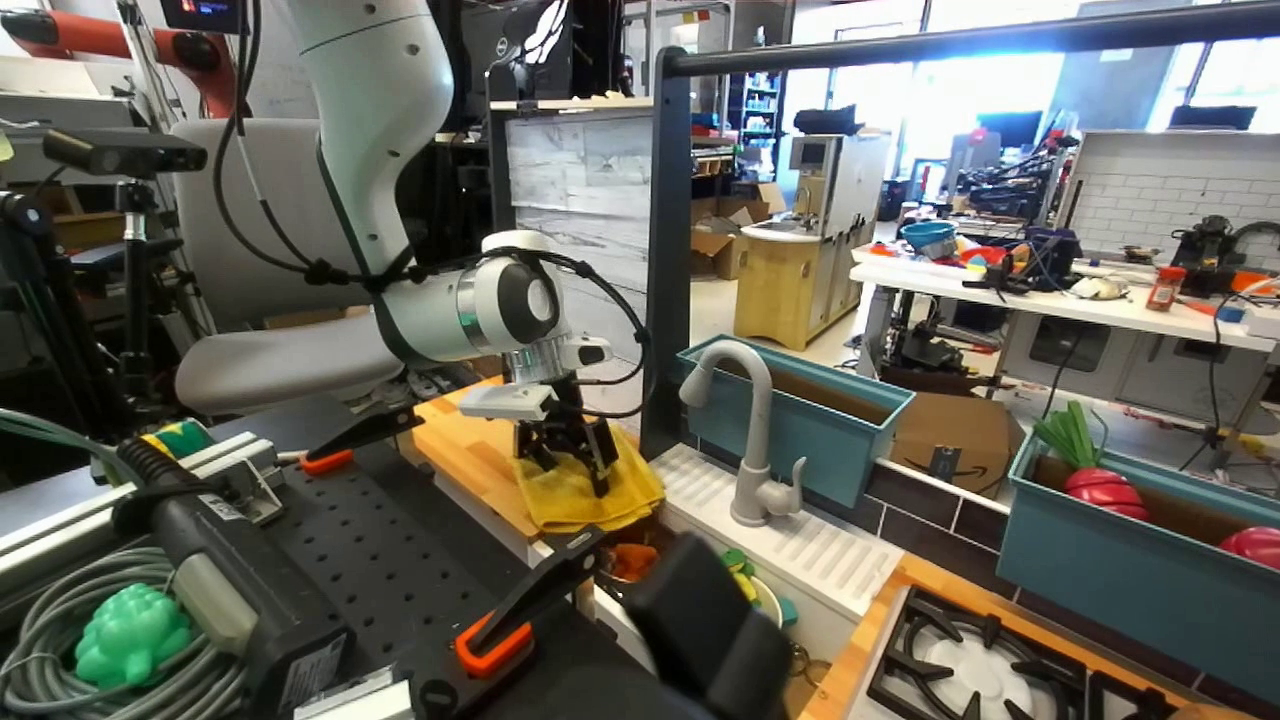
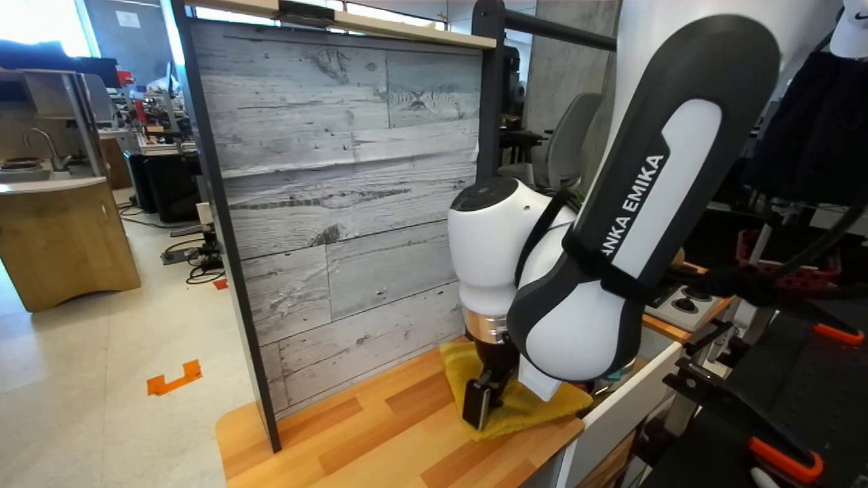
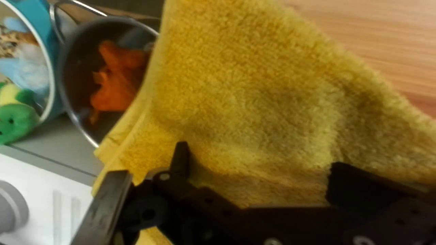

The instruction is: Wipe the counter with the towel. Remove the things from the dishes in the sink and put them on the counter and the stove

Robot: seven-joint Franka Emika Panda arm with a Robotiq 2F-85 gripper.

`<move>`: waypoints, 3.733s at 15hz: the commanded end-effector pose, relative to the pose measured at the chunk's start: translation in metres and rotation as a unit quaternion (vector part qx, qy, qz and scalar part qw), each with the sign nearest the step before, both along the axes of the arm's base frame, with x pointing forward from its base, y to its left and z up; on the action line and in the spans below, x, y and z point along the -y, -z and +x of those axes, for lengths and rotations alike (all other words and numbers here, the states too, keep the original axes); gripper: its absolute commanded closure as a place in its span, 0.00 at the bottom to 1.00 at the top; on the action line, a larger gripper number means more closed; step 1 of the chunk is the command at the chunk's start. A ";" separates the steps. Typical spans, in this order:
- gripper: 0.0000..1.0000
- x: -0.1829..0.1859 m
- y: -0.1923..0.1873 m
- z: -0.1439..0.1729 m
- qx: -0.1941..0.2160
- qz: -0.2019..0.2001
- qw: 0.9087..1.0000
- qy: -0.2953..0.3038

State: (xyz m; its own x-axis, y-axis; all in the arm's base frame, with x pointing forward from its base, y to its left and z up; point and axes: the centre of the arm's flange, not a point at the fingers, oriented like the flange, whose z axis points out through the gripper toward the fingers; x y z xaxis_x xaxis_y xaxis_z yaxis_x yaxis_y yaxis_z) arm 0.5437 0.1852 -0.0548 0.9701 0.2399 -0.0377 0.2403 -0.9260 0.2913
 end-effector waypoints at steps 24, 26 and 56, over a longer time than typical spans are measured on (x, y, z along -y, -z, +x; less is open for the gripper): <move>0.00 -0.218 0.000 -0.034 -0.037 0.077 0.981 -0.172; 0.00 -0.224 0.000 -0.050 -0.069 0.085 0.971 -0.213; 0.00 -0.083 -0.052 -0.044 -0.052 0.139 0.979 -0.138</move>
